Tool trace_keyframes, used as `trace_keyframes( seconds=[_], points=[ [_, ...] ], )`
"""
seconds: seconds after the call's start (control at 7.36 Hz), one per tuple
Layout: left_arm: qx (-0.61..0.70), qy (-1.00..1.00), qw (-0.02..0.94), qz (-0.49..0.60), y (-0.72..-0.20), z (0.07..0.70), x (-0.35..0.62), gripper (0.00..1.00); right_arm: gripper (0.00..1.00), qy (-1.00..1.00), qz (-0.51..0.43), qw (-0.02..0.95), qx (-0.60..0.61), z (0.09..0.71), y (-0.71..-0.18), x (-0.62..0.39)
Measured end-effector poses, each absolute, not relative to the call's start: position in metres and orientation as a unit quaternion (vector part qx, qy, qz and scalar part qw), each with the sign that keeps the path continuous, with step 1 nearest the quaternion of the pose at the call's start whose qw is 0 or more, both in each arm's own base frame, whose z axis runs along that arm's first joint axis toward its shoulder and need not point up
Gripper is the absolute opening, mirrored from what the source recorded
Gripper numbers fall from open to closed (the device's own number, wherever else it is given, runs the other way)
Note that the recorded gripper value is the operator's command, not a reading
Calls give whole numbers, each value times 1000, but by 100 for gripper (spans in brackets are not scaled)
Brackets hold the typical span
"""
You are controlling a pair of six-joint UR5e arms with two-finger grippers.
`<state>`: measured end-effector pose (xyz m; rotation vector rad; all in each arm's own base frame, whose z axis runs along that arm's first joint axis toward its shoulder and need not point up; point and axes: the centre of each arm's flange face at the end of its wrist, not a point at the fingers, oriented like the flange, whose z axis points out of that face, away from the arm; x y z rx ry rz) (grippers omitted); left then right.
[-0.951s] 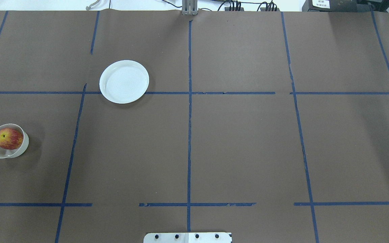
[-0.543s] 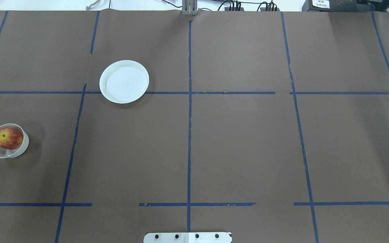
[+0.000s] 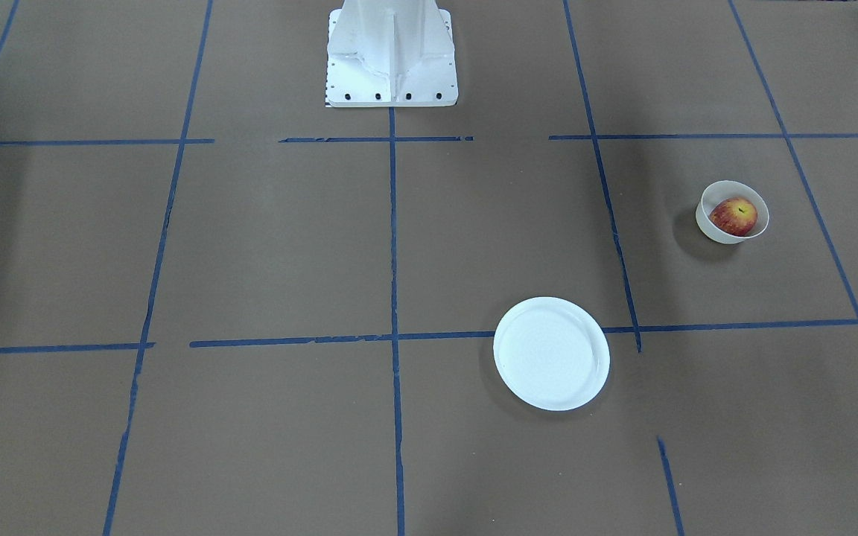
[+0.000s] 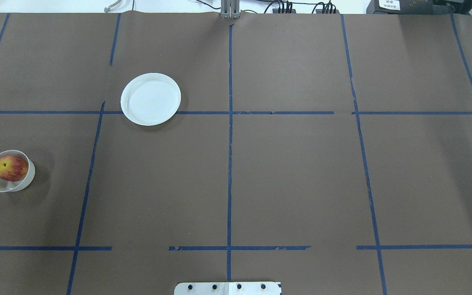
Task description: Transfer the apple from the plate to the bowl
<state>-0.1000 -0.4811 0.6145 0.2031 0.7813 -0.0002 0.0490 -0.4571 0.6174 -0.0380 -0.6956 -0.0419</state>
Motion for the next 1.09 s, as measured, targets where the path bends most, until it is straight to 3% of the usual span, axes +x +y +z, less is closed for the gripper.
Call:
trace_keyframes(
  seconds=[1.09],
  points=[
    [88, 380, 921, 6, -508, 618, -94, 100, 100, -341, -20, 940, -19, 617, -457, 49]
  ],
)
